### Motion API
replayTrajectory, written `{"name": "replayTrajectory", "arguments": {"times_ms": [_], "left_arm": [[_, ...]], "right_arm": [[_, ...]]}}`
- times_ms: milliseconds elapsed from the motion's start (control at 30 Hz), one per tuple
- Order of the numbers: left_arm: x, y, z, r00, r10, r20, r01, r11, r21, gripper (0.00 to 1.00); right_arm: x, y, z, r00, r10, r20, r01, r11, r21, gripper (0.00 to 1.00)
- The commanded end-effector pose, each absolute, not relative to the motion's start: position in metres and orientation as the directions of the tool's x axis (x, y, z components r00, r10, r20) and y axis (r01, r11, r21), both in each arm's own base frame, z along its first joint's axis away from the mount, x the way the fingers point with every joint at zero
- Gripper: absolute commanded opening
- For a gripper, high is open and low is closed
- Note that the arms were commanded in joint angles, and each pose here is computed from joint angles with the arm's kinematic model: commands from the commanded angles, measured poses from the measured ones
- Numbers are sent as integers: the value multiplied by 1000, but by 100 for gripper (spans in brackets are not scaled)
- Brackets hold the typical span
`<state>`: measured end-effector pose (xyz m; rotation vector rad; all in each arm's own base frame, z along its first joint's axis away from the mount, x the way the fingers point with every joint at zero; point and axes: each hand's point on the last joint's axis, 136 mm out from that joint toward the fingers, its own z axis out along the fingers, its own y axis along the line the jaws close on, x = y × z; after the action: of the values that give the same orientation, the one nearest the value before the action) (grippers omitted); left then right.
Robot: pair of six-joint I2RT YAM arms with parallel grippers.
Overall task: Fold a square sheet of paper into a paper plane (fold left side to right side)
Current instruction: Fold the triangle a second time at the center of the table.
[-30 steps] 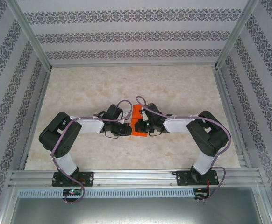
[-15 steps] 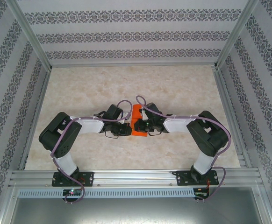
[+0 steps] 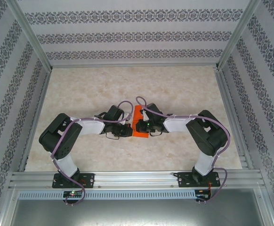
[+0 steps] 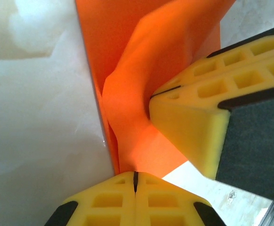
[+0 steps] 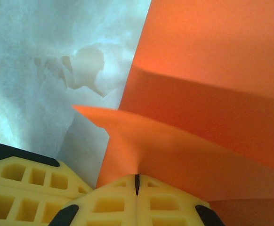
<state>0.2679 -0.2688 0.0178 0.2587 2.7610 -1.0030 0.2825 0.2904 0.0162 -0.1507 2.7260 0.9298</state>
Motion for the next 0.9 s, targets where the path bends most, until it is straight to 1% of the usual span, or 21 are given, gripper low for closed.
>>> {"name": "replayTrajectory", "arguments": {"times_ms": [0, 400, 867], "left_arm": [[260, -243, -8, -984, 68, -166, 147, 835, -530, 7], [258, -242, -16, -987, 67, -148, 136, 838, -528, 5], [257, -241, -16, -987, 71, -147, 139, 841, -523, 5]], "right_arm": [[283, 259, -4, -965, 3, -262, -137, 846, 515, 0], [297, 232, 4, -955, 44, -295, -117, 853, 509, 0], [314, 189, -4, -955, 108, -276, -39, 878, 477, 0]]}}
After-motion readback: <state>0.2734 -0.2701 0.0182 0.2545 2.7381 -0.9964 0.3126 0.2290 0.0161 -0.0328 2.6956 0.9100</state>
